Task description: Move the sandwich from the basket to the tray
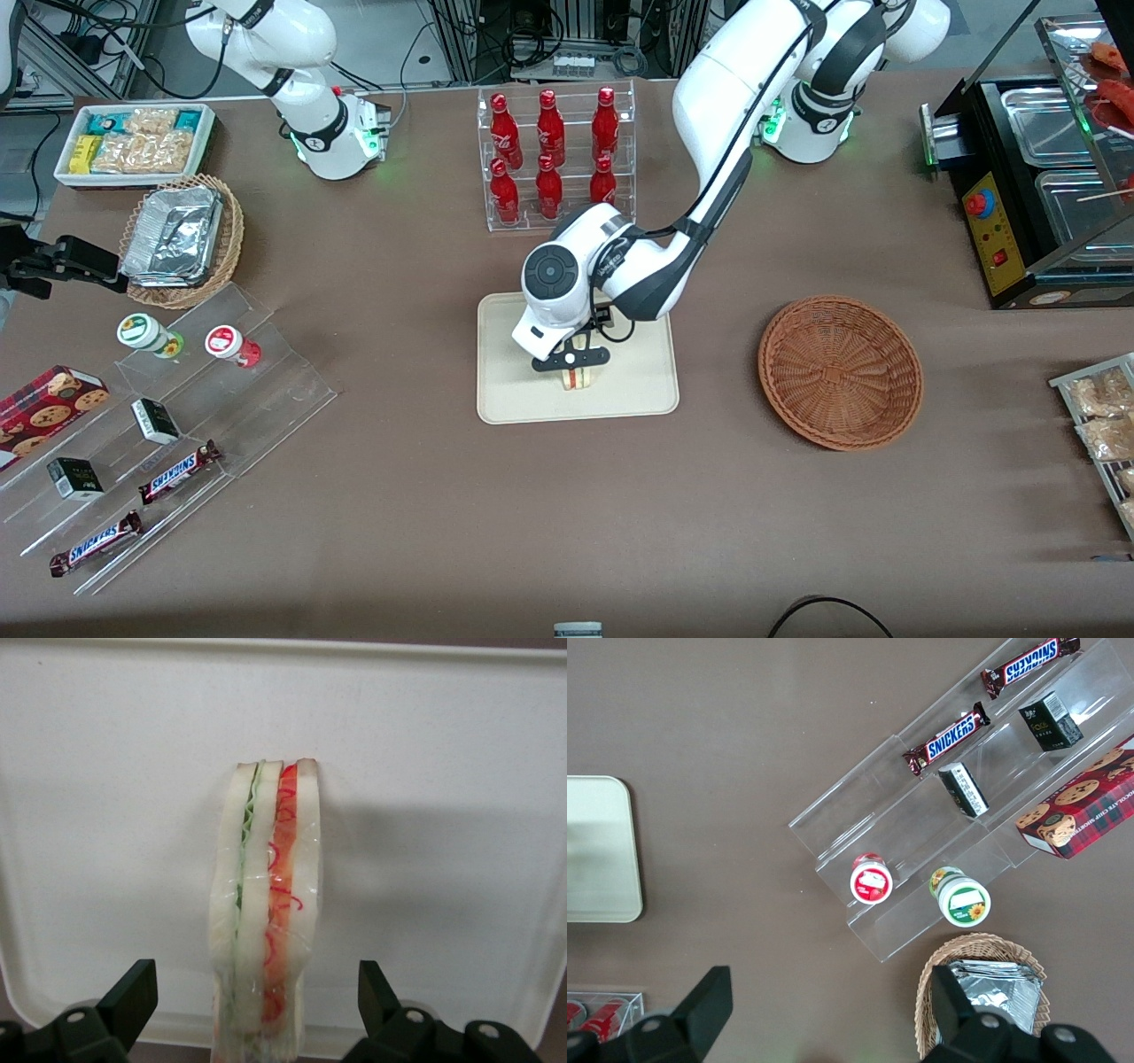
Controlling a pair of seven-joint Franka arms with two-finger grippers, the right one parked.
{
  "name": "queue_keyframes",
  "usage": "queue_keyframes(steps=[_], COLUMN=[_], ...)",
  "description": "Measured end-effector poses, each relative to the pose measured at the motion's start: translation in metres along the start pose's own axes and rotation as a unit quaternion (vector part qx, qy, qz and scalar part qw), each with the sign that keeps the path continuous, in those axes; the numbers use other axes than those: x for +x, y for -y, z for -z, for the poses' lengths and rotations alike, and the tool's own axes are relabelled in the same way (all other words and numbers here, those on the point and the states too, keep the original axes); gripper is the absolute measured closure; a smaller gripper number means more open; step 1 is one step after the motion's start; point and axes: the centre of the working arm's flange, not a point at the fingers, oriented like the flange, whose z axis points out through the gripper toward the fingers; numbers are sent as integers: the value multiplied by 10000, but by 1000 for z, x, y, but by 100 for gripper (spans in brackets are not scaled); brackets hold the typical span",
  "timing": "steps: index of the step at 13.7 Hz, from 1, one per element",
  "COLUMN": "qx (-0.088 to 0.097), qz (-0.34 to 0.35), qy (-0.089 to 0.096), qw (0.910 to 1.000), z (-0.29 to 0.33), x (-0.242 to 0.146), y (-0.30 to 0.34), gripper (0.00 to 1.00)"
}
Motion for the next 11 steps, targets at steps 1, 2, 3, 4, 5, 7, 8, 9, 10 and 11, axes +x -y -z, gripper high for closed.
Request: queue_keyframes(steps=[1, 2, 3, 4, 5, 7, 8, 9, 10, 11], qx=[4, -19, -39, -41, -46, -111, -152, -190, -204, -188], qz=[1, 3, 4, 6, 5, -5, -7, 0, -10, -81], qy=[-7, -39, -71, -90, -107, -176, -218, -261, -308, -363], qw=[10000, 10000, 10000, 10000, 9999, 9998, 9996, 9995, 9993, 9991], z=[13, 30, 47, 64, 79, 108, 120, 130, 136, 140], x=[-1, -2, -4, -6, -9, -15, -18, -18, -16, -9], y=[1, 2, 5, 8, 11, 16, 18, 20, 23, 30], gripper=[0, 0, 0, 0, 0, 0, 0, 0, 0, 0])
